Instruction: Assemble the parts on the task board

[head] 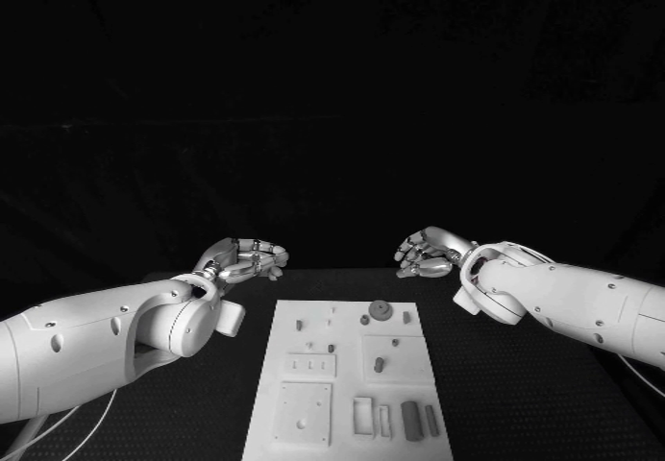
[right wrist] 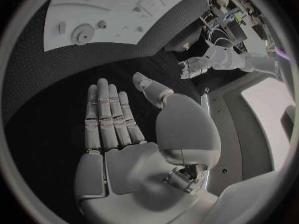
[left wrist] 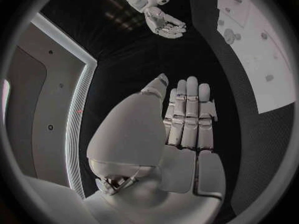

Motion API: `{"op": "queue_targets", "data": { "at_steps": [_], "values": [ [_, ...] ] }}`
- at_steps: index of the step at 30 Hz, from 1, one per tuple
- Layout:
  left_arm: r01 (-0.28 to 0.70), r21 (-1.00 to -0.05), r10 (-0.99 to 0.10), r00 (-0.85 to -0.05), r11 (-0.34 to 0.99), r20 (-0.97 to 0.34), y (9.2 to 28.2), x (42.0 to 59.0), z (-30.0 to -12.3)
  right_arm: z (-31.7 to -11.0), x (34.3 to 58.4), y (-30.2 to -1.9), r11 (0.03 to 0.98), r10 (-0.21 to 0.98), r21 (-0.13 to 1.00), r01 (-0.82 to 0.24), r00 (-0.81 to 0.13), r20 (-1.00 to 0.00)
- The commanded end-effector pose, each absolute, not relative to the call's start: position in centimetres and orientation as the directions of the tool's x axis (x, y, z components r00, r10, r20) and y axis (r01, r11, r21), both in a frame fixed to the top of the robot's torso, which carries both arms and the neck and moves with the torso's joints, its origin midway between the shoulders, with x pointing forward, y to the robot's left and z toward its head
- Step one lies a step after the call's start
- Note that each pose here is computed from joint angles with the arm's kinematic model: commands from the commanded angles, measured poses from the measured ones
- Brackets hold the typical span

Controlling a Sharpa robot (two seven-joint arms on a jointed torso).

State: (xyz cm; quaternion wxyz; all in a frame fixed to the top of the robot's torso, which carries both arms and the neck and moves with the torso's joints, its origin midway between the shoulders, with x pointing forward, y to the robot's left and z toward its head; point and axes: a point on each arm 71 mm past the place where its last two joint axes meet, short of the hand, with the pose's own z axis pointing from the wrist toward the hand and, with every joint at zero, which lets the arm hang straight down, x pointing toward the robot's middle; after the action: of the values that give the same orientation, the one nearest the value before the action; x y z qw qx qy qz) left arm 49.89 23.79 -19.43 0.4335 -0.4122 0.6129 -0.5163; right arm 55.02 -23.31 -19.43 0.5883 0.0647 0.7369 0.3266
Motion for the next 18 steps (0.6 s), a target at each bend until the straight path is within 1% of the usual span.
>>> {"op": "queue_targets", "data": {
  "at_steps": [1,9,14,18],
  "values": [
    [-0.011,-0.992,-0.923,-0.367,0.128,-0.115,23.0,49.4,-19.0,-19.4,54.9,-22.2,0.822,0.294,0.383,-0.422,-0.262,-0.919],
    [-0.015,-0.993,-0.918,-0.383,0.116,-0.102,22.6,48.5,-18.6,-19.8,54.9,-20.6,0.832,0.150,0.238,-0.501,-0.211,-0.966],
    [-0.014,-0.994,-0.912,-0.400,0.107,-0.093,22.1,48.0,-18.5,-20.2,54.8,-19.9,0.828,0.086,0.176,-0.533,-0.189,-0.978],
    [-0.013,-0.995,-0.909,-0.408,0.104,-0.089,21.9,47.9,-18.3,-20.4,54.8,-19.4,0.823,0.055,0.147,-0.550,-0.180,-0.982]
  ]
}}
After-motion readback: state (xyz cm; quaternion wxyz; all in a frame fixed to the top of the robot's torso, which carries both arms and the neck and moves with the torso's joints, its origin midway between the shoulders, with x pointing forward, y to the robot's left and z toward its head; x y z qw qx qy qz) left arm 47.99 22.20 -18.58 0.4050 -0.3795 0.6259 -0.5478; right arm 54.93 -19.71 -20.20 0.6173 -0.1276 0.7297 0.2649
